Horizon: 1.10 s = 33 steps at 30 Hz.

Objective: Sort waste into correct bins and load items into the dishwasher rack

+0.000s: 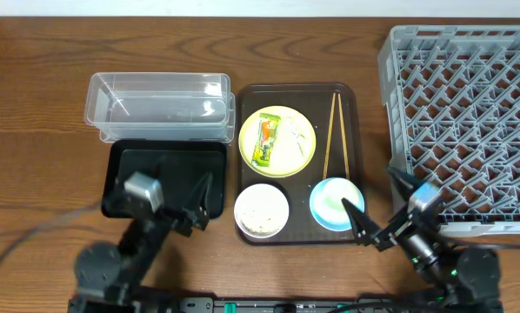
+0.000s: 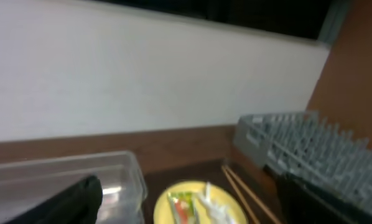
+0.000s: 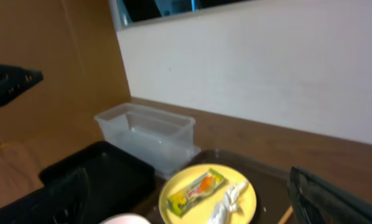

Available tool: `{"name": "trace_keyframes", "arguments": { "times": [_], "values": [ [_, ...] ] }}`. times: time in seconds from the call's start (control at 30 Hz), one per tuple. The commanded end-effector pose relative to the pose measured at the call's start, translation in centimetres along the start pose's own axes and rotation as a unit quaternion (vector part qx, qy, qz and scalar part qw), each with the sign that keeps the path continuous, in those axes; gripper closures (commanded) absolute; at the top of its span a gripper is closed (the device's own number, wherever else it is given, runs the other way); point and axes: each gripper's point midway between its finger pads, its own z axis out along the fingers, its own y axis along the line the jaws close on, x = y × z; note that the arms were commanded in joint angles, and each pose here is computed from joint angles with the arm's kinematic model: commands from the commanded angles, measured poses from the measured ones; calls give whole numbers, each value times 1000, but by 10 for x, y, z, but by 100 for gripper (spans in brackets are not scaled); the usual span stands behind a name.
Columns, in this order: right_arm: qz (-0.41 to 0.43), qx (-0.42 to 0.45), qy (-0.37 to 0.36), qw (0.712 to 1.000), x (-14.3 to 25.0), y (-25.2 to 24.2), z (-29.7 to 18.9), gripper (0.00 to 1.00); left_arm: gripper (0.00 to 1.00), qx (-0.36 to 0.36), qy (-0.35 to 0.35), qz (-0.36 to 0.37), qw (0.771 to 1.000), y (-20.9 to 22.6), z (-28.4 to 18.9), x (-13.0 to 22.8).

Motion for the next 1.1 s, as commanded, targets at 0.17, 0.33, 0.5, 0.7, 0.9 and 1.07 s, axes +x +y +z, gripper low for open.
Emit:
{"name": "trace_keyframes", "arguments": {
  "times": [0.17, 0.33, 0.5, 0.7, 0.9, 1.07],
  "values": [
    [22, 29, 171, 985, -45, -11, 33, 1, 9, -27, 258, -95, 961, -1, 37, -12],
    [43, 27, 252, 966, -56, -18, 56, 1, 8, -49, 373, -143, 915, 6, 56, 6],
    [107, 3, 292, 950, -45, -14, 69, 1, 9, 4, 430, -221, 875, -13, 71, 30],
    [134, 26, 300, 944, -39, -22, 72, 1, 13, 63, 483, -193, 852, -41, 82, 60],
    [169, 74, 295, 937, -39, -33, 70, 2, 20, 34, 529, -116, 840, -54, 90, 97],
    [206, 120, 297, 925, -34, -43, 65, 3, 33, 80, 554, -68, 826, -96, 101, 126]
  ]
}}
